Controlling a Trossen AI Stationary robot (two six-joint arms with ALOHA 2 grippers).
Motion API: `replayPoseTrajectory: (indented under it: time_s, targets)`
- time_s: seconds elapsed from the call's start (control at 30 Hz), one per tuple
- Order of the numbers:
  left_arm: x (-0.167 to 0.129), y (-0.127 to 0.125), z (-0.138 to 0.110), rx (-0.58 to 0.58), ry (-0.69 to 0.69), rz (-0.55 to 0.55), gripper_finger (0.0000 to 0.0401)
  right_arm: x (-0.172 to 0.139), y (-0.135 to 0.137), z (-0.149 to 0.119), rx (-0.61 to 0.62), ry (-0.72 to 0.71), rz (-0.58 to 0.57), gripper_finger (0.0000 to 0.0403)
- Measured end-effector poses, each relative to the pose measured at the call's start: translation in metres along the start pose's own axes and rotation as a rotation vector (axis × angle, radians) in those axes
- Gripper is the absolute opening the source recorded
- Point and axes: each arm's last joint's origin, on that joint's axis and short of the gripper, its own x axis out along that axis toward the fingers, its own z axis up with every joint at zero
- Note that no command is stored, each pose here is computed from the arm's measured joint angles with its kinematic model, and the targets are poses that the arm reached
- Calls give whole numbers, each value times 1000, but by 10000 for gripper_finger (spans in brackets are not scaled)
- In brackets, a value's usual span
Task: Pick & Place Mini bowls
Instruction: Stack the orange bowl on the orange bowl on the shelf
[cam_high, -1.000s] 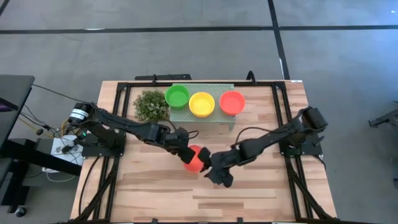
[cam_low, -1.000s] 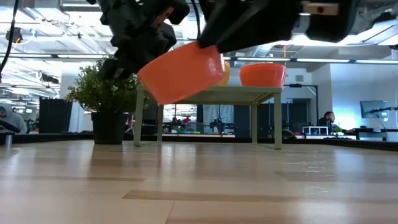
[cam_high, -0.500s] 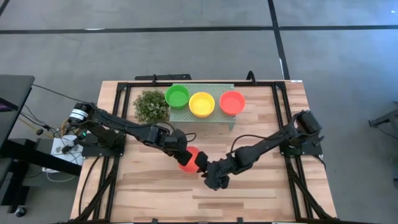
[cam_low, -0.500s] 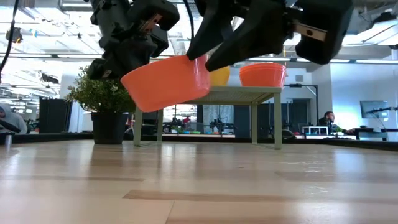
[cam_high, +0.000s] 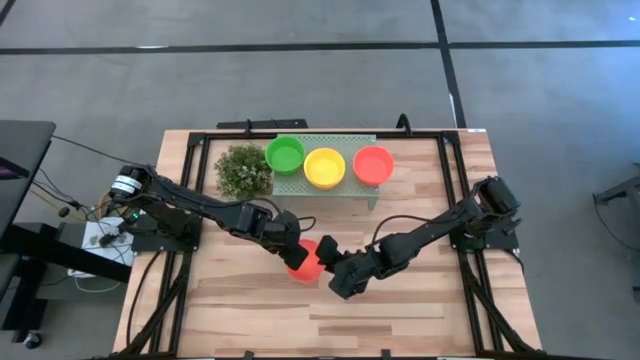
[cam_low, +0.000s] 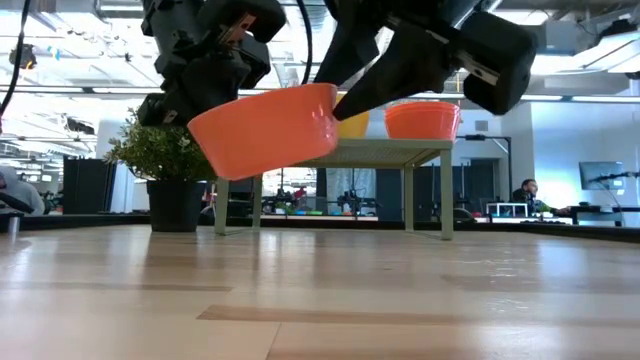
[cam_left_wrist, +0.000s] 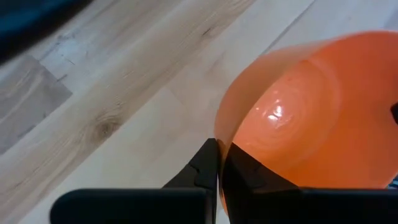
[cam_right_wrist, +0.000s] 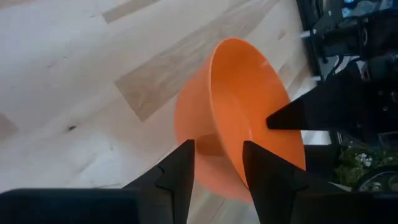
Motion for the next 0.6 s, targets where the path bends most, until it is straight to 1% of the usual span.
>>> replayPoseTrajectory:
  time_s: [0.13, 0.23, 0.4, 0.6]
  targets:
    - [0, -1, 1, 1, -8, -10, 10, 2, -1, -4, -5, 18, 19, 127]
    - [0, -1, 1, -1, -14, -7, 10, 3, -3, -8, -26, 14, 39, 116]
    - [1, -2, 7, -11, -33, -46, 17, 4, -3, -7, -119, -68, 103, 76]
    - [0, -3, 10, -19, -50, -67, 48, 4, -2, -7, -124, -61, 112, 21]
